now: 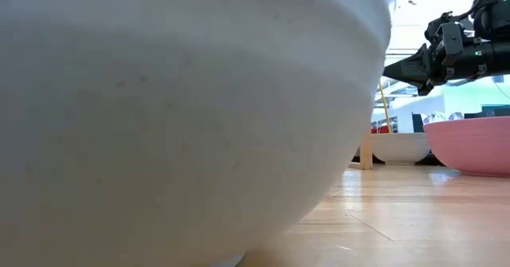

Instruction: Place and stack bowls onto a shelf

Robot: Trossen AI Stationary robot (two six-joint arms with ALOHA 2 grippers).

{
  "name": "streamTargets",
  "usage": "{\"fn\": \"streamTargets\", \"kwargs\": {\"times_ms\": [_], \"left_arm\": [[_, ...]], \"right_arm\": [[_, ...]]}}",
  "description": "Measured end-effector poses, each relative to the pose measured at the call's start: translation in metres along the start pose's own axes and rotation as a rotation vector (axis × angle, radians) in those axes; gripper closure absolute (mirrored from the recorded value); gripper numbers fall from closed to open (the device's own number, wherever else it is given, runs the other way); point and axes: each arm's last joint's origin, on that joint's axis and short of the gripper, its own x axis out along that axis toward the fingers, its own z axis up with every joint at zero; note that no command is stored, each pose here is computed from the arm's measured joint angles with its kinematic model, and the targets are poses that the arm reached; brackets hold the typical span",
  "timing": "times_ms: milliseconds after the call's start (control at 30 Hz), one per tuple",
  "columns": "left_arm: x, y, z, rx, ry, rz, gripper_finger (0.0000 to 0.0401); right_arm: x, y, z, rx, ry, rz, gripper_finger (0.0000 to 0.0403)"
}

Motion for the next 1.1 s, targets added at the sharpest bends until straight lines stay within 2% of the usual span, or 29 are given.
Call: {"fn": "streamTargets", "kwargs": {"times_ms": [300, 533, 867, 1000, 1100], "left_arm": [[0.000, 0.000, 0.000, 0.000, 0.000, 0.001, 0.0345], [0.000, 0.000, 0.000, 0.000, 0.000, 0.000, 0.0345], [0.000, 0.000, 0.000, -0.006, -0.001, 0.001, 0.0345], [0.000, 0.000, 0.001, 0.028, -0.018, 0.005, 0.0345], [0.000, 0.002, 0.008, -0.033, -0.079, 0.017, 0.0345]], "right_arm": [[0.000, 0.000, 0.000, -0.001, -0.002, 0.000, 0.0403], [0.000, 0.001, 0.009, -0.018, -0.090, 0.014, 0.0403], [-0.001, 0.002, 0.011, 0.206, -0.105, 0.028, 0.0403], [-0.001, 0.002, 0.011, 0.284, -0.105, 0.032, 0.0403], [-0.001, 0.002, 0.011, 0.340, -0.105, 0.035, 0.0403]]}}
